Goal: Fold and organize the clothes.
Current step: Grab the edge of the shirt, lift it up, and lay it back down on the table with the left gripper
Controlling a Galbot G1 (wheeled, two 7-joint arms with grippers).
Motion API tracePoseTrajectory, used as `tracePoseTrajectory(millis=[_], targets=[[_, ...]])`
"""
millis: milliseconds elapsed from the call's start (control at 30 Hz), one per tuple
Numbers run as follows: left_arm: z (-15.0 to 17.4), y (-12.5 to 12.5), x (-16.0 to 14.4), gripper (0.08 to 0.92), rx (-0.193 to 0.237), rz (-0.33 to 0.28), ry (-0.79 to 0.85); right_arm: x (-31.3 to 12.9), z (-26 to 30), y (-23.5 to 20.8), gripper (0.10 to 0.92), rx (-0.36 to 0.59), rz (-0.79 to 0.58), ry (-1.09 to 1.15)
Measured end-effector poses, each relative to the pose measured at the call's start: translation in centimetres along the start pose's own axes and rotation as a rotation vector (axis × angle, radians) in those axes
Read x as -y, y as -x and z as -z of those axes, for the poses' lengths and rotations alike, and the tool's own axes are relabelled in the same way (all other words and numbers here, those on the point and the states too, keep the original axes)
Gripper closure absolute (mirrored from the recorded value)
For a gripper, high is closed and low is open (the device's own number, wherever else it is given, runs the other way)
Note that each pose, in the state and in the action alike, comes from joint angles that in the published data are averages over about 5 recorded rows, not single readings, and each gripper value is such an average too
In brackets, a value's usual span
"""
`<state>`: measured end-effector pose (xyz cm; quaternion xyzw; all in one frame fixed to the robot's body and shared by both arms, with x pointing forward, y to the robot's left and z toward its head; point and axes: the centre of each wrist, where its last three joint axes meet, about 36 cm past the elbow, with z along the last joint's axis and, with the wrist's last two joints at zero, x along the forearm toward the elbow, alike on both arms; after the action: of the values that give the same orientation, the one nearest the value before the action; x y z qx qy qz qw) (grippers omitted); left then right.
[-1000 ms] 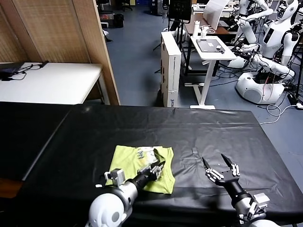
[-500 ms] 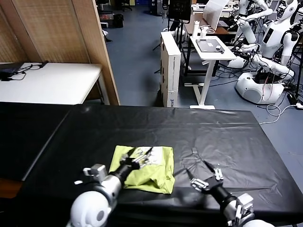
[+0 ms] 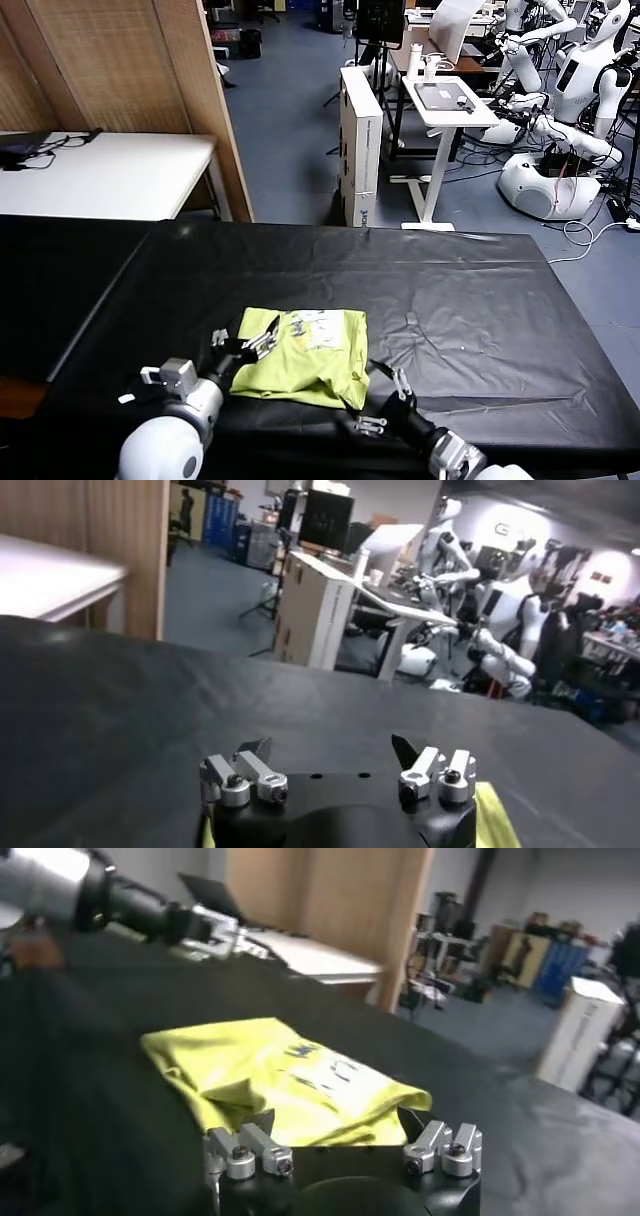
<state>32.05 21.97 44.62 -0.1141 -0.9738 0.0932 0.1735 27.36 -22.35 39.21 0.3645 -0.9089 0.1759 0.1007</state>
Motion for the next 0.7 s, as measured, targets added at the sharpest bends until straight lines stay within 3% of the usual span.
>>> tracePoseTrajectory(millis=[267,533,700], targets=[[-0.6,-0.2,0.1,0.092,-0.006,0.006,0.002,-1.0,-0.7,0.9,0.295,-0.006,0.003,0.015],[-0.9,-0.4,0.1,0.092,-0.008,0.008,0.002,-1.4,-1.0,1.3,0.399,-0.01,0.007,0.015],[-1.0,-0.5,0.1,0.092,-0.008,0.01,0.003,-1.1,-1.1,1.2,0.662,-0.013,0.0,0.013]])
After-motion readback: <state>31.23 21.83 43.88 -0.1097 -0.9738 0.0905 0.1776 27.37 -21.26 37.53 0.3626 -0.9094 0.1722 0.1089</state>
